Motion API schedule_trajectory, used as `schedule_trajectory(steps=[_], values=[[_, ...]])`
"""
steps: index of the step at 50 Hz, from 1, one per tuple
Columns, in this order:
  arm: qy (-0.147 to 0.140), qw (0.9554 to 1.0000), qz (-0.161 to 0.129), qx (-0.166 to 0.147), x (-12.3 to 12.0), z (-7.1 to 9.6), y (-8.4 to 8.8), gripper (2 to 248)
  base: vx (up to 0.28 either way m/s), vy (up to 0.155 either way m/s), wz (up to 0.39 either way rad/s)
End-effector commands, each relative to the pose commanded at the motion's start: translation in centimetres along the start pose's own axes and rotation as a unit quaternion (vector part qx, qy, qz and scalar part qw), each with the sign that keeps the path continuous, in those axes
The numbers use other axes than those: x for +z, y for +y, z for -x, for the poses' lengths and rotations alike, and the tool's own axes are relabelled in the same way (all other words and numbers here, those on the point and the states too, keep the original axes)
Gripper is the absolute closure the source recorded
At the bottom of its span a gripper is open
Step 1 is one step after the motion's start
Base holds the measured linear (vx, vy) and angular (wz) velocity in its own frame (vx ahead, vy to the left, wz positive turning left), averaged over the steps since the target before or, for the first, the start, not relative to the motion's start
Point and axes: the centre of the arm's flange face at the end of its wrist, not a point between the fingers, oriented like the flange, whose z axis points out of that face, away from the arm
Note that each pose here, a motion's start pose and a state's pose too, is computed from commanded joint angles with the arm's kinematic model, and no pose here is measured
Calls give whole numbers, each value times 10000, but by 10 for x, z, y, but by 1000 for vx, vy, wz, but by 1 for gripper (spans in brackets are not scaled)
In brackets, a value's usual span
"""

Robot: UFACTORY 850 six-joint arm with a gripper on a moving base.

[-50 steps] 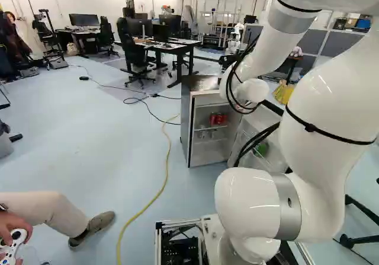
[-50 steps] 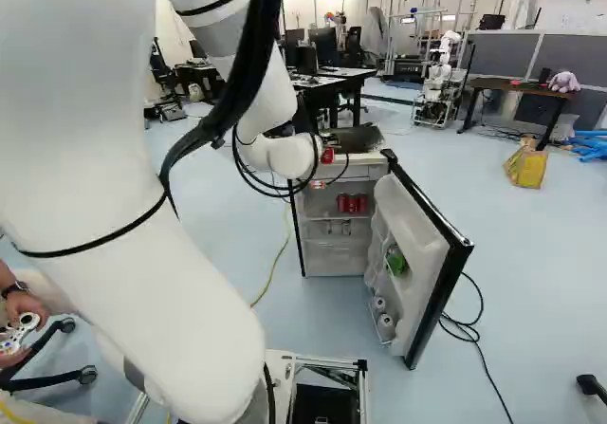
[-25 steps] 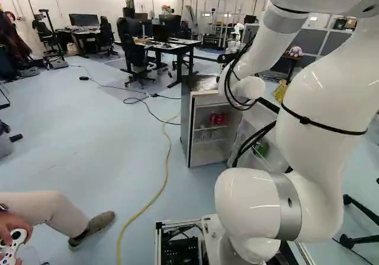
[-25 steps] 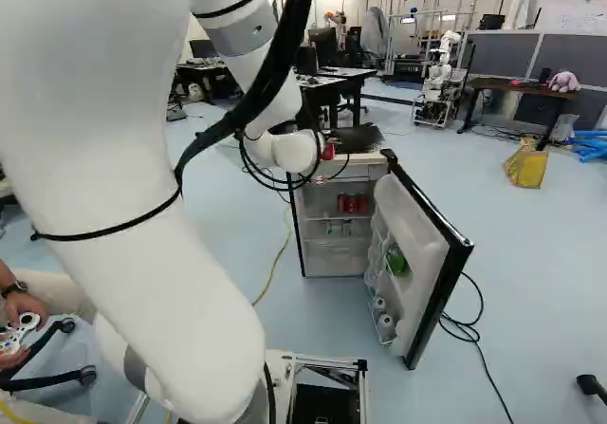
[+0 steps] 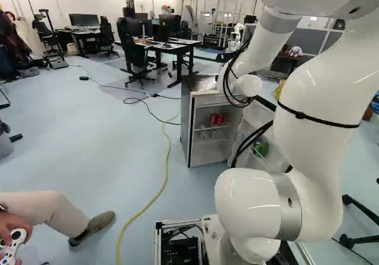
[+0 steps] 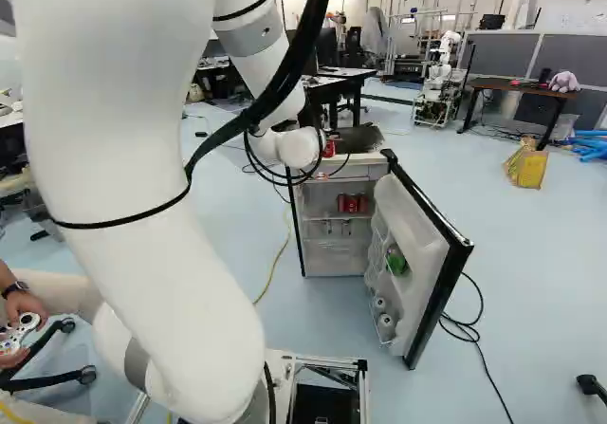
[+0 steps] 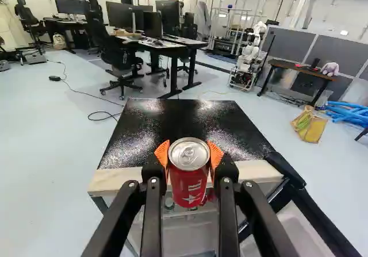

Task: Grab a drink from the fridge

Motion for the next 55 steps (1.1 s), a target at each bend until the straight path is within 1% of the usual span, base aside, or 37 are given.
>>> schedule_trajectory(steps=[21,55], values=[[26,10000,-26,-12,16,-3,0,157,0,0,0],[63,10000,-55,-26,36,-7,0,157,0,0,0]])
